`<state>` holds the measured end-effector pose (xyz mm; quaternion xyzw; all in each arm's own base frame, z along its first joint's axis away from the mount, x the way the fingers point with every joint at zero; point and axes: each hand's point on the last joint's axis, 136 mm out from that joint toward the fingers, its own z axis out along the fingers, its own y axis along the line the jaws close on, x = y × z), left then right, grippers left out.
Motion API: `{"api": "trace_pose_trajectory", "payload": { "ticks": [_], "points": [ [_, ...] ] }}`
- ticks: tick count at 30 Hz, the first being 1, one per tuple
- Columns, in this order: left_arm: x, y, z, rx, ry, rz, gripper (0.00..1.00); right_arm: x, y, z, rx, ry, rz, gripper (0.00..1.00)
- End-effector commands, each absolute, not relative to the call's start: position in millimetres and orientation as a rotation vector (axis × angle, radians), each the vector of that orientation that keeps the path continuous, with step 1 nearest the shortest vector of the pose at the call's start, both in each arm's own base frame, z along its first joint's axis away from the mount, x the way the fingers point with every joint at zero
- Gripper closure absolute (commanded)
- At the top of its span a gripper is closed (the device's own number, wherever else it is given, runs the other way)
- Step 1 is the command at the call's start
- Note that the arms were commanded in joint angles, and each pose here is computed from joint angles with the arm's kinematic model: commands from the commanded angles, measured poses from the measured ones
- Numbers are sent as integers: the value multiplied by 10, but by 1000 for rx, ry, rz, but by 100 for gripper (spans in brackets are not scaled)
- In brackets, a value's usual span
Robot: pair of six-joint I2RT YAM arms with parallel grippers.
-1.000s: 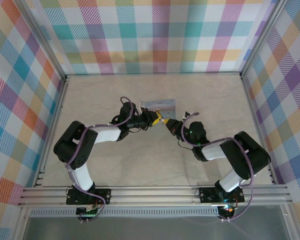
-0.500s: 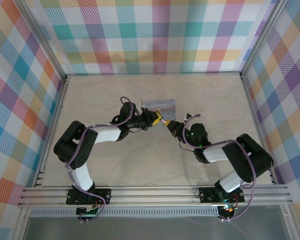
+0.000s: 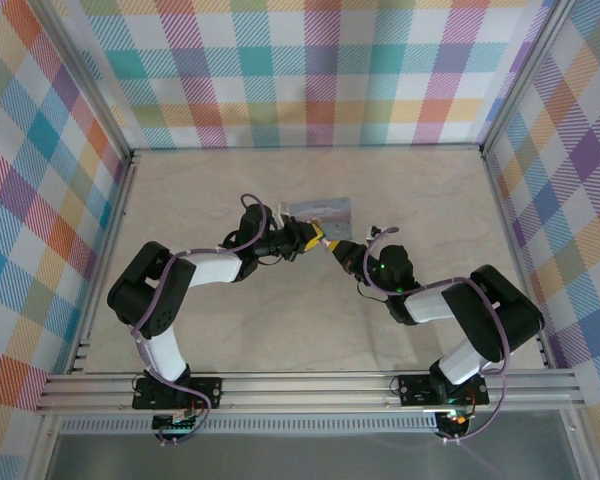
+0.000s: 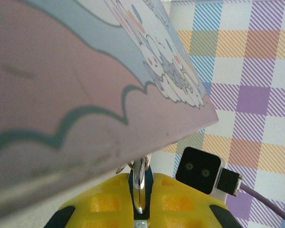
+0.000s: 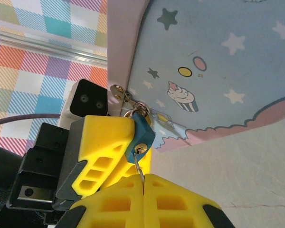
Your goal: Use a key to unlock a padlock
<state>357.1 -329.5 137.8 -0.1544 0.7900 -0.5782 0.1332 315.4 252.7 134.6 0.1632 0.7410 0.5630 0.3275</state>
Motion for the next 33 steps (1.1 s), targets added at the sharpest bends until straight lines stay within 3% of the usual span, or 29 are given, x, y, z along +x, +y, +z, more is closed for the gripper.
{"api": "trace_pose_trajectory", "payload": {
  "ticks": [1,33],
  "points": [
    [3513,-3375,1415,-413,2279,-1740,100,3220,2593,1508,376,1899,1474,99],
    [3466,-3463,1508,-373,2240,-1813,100,3267,2551,1605,443,1786,1552,100]
  ]
}}
